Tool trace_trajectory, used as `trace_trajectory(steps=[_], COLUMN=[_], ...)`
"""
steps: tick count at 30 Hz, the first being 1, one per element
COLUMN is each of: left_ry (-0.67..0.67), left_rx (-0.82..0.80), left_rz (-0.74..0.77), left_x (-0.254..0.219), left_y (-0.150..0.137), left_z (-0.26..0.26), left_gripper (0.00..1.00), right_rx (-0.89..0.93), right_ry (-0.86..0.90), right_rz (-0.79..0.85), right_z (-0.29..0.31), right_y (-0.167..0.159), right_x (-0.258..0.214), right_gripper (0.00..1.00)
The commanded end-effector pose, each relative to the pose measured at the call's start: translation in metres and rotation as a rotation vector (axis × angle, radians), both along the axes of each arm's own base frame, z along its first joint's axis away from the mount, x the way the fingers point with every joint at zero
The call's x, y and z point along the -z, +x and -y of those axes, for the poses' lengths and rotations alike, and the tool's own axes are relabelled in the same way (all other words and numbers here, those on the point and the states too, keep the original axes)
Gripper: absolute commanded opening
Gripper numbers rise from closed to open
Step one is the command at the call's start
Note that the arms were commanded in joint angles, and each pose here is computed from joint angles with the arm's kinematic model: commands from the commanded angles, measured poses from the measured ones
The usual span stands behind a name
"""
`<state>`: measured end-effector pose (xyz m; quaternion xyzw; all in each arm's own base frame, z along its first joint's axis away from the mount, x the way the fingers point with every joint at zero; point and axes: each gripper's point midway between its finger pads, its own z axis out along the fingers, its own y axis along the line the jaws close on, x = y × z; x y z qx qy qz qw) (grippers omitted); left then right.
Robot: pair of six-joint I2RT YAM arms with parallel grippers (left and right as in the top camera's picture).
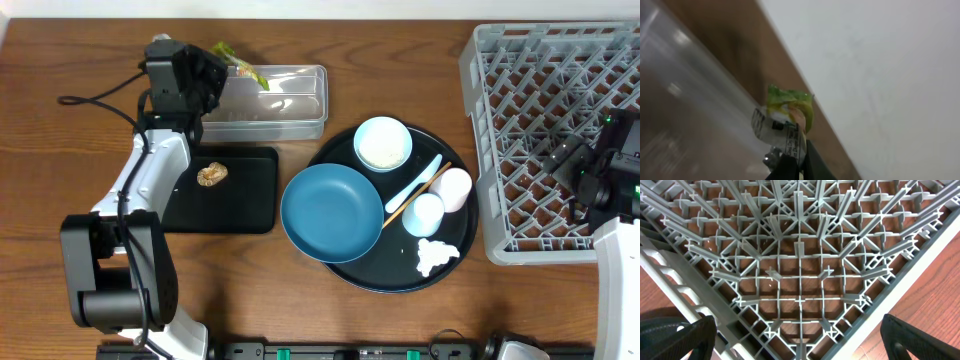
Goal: Sort waste into correct bins and load items into the dishwasher rack
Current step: 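Lift the wrapper and drop it into the clear plastic bin, then move the left gripper to the white tissue on the round tray and grasp it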
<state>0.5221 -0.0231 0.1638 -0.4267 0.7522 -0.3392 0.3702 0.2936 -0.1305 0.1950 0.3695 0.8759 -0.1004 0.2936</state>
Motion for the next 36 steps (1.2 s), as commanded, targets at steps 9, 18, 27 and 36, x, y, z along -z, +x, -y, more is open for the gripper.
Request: trace_trajectory(steps=[9, 18, 27, 36], left_ry=[-0.112, -0.132, 0.014, 0.391], left_rx=[-0.184, -0.144, 0.112, 0.391], left_rz=[-0.185, -0.172, 0.104, 0.454], left_x=[0.03, 0.026, -0.057, -0.178], left_y=[-0.021, -0.02, -0.019, -0.084], left_z=[-0.015, -0.007, 0.016, 0.063], left_gripper=[0.07, 0.76, 0.86, 0.98], right_rx=[0.003, 0.002, 0.003, 0.002], right_ry=[-0.01, -0.009, -0.01, -0.009], right_rz=[0.012, 0.011, 0.011, 0.011], right_z=[0.003, 0.003, 0.003, 0.003], right_y=[0.001, 0.001, 0.001, 0.001], right_x=[-0.006, -0.006, -0.006, -0.006], right_gripper=[0.99, 0.99, 0.99, 0.99])
